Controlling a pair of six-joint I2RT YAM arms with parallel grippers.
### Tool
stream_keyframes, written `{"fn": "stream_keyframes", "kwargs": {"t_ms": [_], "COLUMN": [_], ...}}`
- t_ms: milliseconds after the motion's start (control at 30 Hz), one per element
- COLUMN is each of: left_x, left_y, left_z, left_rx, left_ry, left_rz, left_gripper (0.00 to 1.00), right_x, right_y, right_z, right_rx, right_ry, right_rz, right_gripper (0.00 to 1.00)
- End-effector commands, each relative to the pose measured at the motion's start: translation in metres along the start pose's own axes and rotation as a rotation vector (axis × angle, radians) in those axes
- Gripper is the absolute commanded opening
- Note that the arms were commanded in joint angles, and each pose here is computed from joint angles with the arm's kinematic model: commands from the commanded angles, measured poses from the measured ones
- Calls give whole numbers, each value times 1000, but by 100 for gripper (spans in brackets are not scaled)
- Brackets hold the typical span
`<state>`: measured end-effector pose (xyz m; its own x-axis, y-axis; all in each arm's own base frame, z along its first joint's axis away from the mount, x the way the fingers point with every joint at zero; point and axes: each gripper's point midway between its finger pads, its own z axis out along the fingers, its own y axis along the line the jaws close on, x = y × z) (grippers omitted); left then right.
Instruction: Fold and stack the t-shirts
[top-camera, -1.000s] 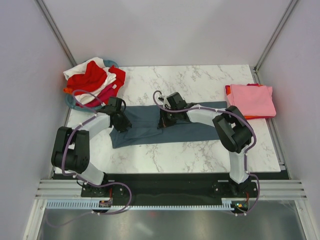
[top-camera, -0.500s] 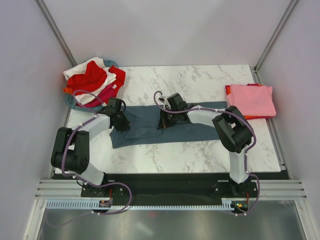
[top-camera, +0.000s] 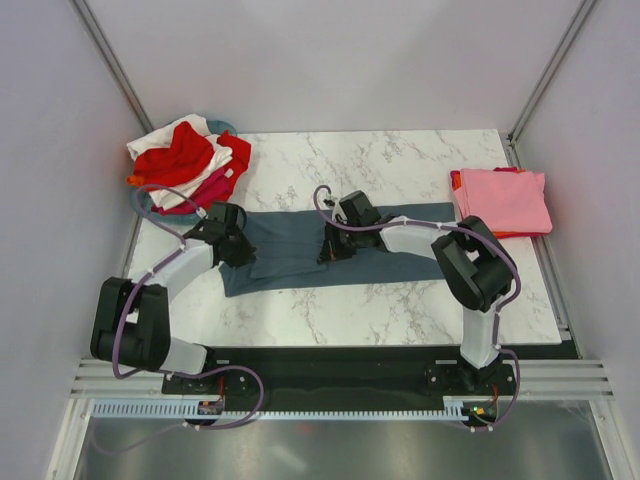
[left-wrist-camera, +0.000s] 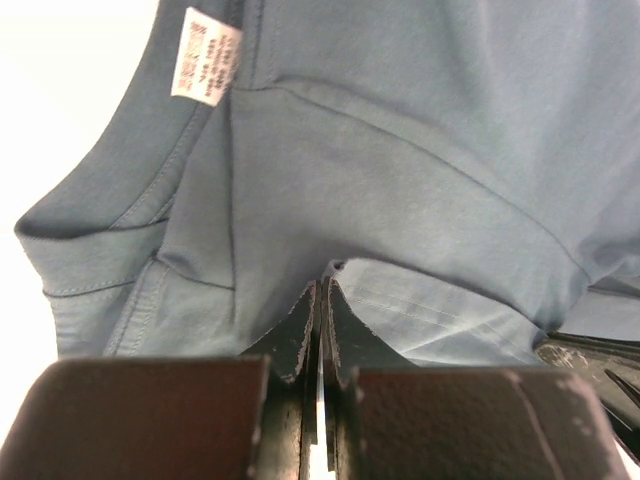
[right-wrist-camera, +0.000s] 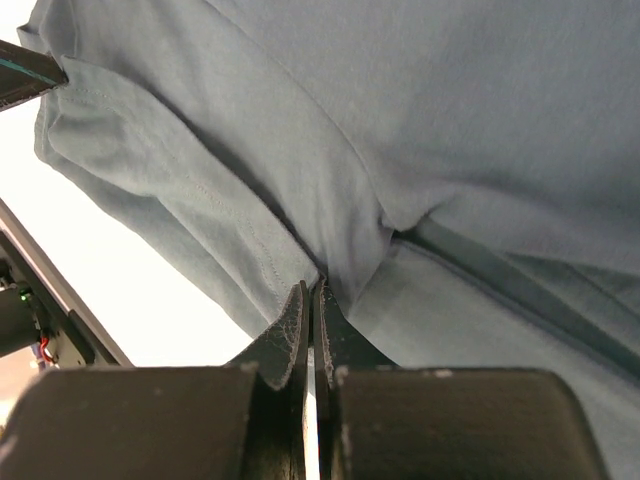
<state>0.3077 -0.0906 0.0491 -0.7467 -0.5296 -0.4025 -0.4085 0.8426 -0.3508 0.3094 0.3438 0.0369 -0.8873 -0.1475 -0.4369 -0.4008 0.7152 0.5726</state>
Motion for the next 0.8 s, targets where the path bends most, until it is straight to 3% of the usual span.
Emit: {"fn": "stream_keyframes", "kwargs": {"t_ms": [0,333,533,767], "left_x": [-2,1,2,10], "left_y": [7,18,15,18], "left_z": [-7,-13,-18,-21], "left_rx": [-20,-38,-13,1], "left_ry": [-26,-35,-37,-21], "left_rz": [13,1,0,6], "left_gripper": [2,2,2,2], "right_x": [-11,1,12,23], "right_y": [17,18,17,24], "right_z": [-12,-14,-15,-18], "right_rx": [-50,-65,-86,-139], "right_ry": [-46,-23,-14,-11], "right_rz": [-6,31,37,45], "right_gripper": [0,0,10,6]}}
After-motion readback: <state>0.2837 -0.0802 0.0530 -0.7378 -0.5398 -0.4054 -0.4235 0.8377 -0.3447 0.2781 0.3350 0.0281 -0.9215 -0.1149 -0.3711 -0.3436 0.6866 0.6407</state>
